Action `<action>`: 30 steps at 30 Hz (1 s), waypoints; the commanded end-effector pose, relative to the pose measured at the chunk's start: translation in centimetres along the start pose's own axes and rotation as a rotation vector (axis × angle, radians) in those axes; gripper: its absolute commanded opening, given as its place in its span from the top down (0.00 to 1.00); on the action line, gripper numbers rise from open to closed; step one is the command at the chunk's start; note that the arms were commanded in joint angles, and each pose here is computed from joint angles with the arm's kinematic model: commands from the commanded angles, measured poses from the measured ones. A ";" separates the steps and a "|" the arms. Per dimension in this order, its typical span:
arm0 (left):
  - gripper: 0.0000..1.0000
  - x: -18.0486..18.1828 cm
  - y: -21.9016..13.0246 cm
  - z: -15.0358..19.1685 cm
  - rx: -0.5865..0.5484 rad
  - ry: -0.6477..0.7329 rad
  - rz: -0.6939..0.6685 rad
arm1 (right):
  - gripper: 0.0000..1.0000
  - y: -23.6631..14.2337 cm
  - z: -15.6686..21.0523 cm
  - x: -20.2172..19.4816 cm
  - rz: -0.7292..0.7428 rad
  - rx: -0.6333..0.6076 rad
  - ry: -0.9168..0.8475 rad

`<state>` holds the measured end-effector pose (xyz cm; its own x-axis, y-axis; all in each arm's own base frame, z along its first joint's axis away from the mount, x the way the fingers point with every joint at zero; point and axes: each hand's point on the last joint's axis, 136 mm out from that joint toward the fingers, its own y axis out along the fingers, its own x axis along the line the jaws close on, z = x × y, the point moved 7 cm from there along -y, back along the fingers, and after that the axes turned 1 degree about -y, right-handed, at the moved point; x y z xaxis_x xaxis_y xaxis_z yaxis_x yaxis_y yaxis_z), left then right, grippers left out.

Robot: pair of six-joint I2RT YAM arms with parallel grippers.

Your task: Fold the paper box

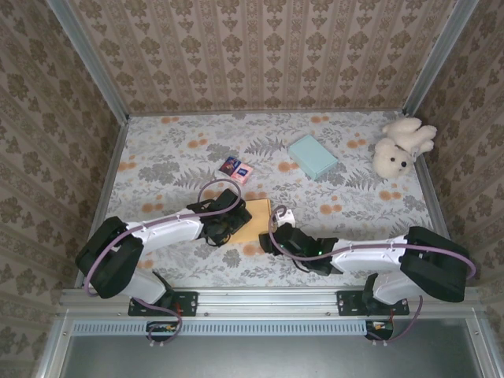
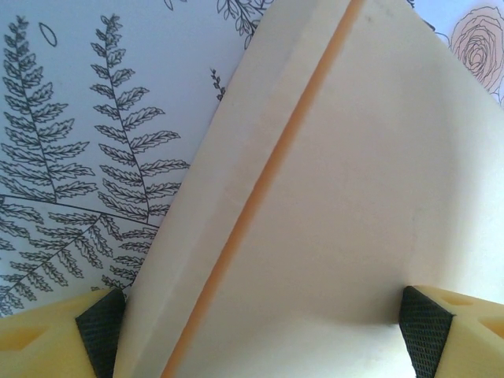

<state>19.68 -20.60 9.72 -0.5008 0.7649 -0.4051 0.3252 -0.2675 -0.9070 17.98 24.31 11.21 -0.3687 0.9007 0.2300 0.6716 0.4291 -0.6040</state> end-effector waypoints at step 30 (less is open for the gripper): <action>0.10 5.9 1.3 0.8 0.051 0.018 -0.290 | 0.51 3.0 1.8 0.3 -0.088 0.103 0.069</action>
<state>19.81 -20.46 9.72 -0.5033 0.7644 -0.4029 0.3263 -0.2636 -0.9078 19.16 25.57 9.04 -0.3572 0.8684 0.3440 0.6033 0.4956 -0.6248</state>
